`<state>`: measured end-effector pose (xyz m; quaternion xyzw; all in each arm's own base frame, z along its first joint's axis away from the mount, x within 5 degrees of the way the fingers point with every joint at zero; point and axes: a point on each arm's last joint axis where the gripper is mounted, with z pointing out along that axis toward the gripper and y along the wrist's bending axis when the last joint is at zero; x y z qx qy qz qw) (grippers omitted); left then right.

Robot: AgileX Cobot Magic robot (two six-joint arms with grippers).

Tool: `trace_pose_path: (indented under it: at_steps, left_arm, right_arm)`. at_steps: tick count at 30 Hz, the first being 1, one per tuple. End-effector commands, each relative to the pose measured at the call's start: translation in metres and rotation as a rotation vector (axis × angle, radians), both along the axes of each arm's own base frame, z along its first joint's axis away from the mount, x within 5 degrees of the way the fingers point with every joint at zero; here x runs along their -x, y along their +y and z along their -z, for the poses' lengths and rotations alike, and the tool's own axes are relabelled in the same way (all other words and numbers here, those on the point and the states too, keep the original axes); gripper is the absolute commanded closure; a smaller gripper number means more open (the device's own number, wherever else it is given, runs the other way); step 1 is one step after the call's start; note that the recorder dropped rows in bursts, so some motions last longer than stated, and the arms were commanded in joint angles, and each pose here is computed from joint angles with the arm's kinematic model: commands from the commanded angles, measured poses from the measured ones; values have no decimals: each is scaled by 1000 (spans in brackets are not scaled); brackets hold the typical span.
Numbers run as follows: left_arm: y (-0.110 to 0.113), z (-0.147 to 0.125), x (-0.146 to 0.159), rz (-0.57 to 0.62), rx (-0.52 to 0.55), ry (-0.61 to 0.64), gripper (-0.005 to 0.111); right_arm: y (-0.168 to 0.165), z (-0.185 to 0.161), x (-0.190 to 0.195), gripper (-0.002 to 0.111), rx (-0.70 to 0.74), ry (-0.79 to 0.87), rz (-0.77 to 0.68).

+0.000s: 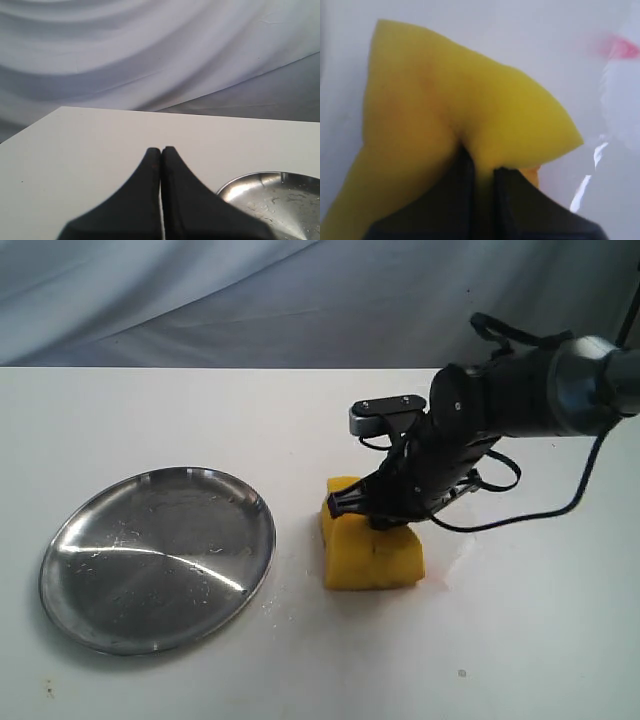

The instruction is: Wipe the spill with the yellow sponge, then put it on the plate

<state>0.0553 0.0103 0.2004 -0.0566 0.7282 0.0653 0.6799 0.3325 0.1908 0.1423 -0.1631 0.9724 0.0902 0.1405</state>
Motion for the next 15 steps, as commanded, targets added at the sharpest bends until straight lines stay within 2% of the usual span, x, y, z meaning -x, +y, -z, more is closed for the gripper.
trace_pose_path:
  at_steps: [1, 8, 15]
  left_arm:
    - [0, 1, 0, -3, 0, -1, 107]
    - [0, 1, 0, -3, 0, -1, 107]
    - [0, 1, 0, -3, 0, -1, 107]
  right_arm:
    - [-6, 6, 46, 108, 24, 60, -41]
    - [-32, 7, 98, 108, 12, 55, -23]
    - [-72, 7, 90, 108, -16, -10, 167]
